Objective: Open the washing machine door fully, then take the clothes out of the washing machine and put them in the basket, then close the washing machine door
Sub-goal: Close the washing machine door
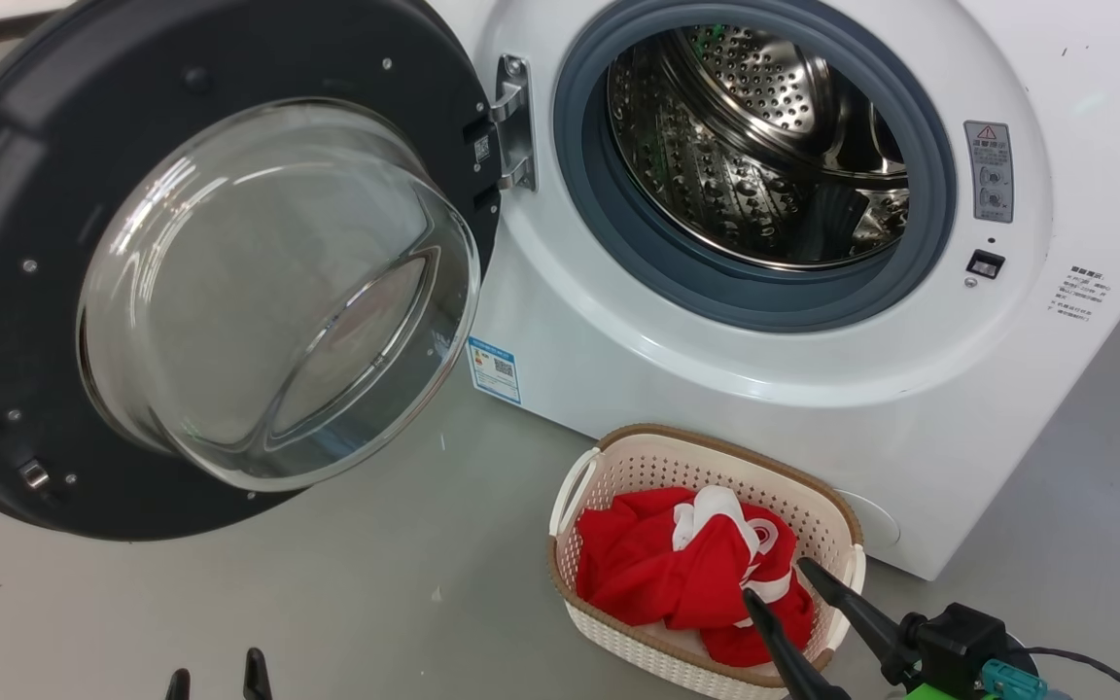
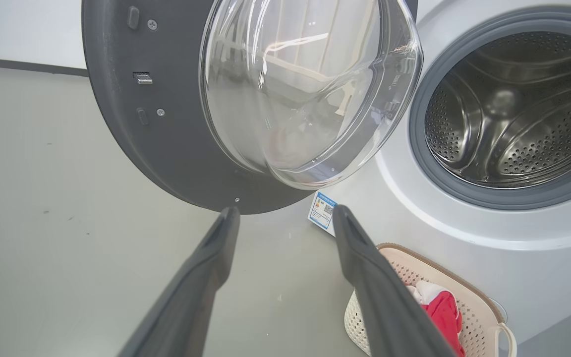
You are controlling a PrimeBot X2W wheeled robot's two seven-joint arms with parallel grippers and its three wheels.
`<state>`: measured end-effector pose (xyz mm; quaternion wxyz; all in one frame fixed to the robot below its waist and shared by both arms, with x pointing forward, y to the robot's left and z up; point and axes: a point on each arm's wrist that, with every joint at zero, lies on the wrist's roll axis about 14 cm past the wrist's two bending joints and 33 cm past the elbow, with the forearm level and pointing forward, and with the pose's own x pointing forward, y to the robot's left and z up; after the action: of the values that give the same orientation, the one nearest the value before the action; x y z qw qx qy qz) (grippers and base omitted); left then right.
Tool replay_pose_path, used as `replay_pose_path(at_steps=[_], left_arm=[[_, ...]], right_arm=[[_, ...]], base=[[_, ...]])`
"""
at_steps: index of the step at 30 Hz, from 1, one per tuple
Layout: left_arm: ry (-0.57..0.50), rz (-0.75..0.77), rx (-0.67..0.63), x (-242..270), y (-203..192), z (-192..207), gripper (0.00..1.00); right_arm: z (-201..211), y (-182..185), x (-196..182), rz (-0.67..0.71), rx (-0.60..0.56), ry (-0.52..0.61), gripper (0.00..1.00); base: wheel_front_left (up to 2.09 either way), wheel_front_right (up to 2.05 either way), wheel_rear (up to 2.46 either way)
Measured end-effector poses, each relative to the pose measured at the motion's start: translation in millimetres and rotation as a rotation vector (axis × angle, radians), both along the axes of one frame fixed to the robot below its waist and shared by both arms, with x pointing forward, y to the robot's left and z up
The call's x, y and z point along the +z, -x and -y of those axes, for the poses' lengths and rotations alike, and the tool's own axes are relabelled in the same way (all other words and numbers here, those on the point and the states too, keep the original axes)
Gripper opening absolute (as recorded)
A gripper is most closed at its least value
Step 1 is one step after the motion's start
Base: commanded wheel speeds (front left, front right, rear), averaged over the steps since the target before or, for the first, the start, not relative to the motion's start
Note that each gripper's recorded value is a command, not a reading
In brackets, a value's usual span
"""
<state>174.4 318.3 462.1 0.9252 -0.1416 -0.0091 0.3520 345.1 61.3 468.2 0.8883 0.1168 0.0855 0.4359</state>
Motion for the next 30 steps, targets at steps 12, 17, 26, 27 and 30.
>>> replay_pose_path(at_steps=[12, 17, 26, 27, 30], left_arm=[[-0.016, 0.064, -0.004, 17.4, -3.0, -3.9, 0.23], [-0.100, 0.147, -0.016, 50.1, -4.6, -16.9, 0.00], [-0.413, 0.396, -0.001, 172.7, -13.2, -73.2, 0.00], [-0.441, 0.419, -0.002, 185.0, -13.4, -78.5, 0.00], [-0.493, 0.483, 0.003, 217.1, -14.6, -96.5, 0.00]], right_arm=[[1.5, -4.8, 6.9, 0.009, -0.017, -0.017, 1.00], [5.4, -8.6, 11.1, 0.015, -0.040, -0.030, 1.00], [23.3, -0.5, 0.9, -0.021, -0.099, -0.021, 1.00], [26.2, -0.3, 0.1, -0.024, -0.110, -0.021, 1.00], [34.0, 1.9, -2.5, -0.023, -0.130, -0.008, 1.00]], base=[[0.00, 0.00, 0.00], [0.00, 0.00, 0.00], [0.00, 0.00, 0.00], [0.00, 0.00, 0.00], [0.00, 0.00, 0.00]])
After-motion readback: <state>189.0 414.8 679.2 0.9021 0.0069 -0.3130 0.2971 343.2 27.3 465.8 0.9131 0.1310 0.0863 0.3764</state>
